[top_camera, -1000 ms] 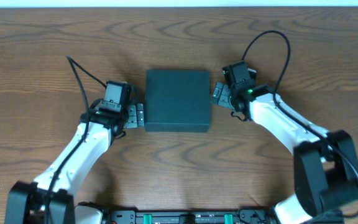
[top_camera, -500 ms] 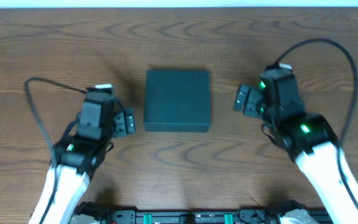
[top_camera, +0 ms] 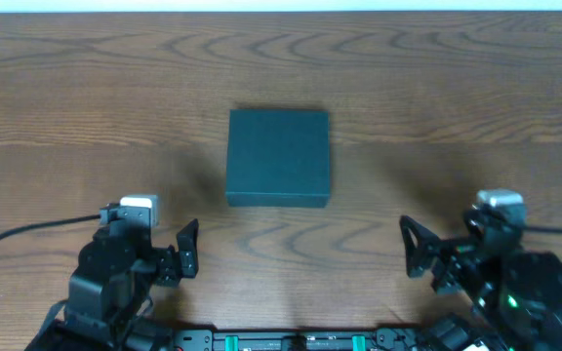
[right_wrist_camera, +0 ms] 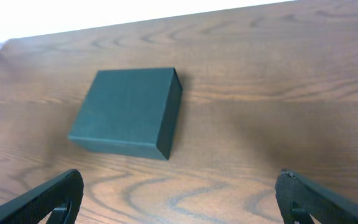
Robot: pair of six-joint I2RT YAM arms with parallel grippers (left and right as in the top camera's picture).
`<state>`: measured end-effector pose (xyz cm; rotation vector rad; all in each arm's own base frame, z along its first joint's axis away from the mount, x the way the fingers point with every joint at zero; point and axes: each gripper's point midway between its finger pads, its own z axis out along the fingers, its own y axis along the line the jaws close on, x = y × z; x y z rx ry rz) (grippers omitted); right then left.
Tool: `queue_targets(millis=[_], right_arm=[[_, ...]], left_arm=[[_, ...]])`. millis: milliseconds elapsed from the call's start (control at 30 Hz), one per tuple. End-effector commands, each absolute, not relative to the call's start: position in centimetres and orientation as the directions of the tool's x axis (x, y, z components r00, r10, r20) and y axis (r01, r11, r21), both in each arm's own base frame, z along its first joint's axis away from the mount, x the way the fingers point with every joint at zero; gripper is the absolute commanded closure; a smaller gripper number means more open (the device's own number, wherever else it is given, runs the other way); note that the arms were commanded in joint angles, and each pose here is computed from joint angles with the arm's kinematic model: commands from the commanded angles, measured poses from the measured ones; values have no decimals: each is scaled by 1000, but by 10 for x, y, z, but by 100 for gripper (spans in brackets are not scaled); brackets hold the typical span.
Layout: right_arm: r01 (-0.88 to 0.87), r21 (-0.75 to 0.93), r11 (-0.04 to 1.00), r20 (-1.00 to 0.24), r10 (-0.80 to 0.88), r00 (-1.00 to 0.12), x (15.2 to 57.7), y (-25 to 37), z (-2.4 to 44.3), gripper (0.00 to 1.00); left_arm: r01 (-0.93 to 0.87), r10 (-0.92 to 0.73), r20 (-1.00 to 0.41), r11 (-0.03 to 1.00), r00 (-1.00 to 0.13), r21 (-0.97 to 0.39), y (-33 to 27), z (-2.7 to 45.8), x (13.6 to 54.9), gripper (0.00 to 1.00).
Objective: Pack container
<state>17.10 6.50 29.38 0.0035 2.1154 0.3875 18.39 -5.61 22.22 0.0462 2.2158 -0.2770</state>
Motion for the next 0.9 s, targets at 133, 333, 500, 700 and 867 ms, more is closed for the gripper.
queue_targets(millis=[133,333,500,700,867], right_arm=[[-183,274,944,-826,134,-547,162,66,293,1],[-169,245,955,-785,93,-613,152,61,274,1],[-173,248,953,-776,88,-625,149,61,272,1],[-177,461,869,-712,243,-659,147,87,285,1],[-215,529,821,-661,239,-711,136,102,284,1]], left_arm=[[107,-119,-768,966,-629,-237,-57,221,176,5],[97,-98,-726,970,-681,-223,-54,207,165,5],[88,-87,-699,974,-710,-211,-51,199,159,5],[86,-84,-692,974,-717,-208,-51,197,157,5],[86,-84,-692,974,-717,-208,-51,197,157,5]])
